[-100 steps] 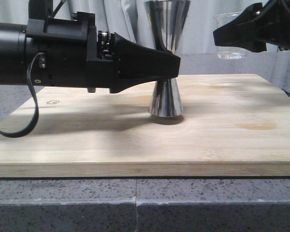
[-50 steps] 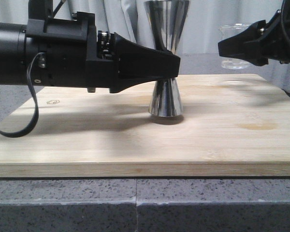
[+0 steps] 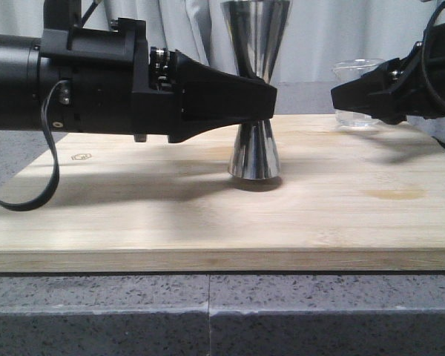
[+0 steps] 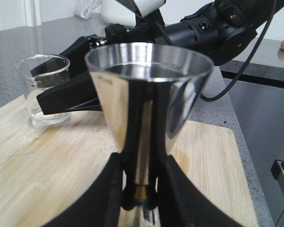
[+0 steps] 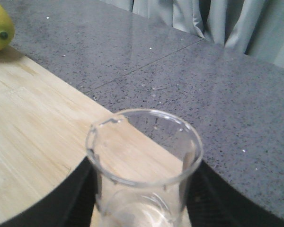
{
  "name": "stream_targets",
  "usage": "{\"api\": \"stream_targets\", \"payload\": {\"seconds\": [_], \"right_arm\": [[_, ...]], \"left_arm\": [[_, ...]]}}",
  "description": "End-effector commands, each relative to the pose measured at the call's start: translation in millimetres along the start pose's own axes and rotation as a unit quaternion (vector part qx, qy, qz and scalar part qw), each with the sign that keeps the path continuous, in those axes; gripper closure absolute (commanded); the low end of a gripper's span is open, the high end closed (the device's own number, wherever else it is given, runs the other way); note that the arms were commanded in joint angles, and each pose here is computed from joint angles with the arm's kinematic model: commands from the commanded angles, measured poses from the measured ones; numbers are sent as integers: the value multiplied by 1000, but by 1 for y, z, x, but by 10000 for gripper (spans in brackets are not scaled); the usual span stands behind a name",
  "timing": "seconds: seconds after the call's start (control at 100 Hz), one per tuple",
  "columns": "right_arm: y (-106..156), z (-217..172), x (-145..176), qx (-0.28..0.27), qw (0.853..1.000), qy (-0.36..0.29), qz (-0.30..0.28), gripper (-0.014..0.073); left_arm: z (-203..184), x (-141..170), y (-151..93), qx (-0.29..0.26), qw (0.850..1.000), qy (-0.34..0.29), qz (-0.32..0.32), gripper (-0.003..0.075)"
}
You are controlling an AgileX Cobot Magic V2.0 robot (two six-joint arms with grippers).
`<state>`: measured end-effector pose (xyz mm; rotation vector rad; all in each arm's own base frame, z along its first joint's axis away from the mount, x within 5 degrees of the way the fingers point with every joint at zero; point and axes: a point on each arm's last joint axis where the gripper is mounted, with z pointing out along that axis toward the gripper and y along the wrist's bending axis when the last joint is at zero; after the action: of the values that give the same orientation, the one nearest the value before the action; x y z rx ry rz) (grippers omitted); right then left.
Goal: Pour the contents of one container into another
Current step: 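Tilt the beaker upright and carry it away from the jigger, then lower the glass beaker onto the board's far corner with the right gripper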
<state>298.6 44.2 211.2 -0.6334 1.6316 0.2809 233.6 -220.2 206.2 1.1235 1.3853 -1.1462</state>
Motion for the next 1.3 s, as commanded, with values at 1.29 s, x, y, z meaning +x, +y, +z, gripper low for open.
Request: {"api": "stream_targets", "payload": {"seconds": [1.29], "right_arm": [[-15,2,-5,26,998,-59,7,463]], "left_arm": [[-2,-30,-4,11,997,-68,18,739]]}}
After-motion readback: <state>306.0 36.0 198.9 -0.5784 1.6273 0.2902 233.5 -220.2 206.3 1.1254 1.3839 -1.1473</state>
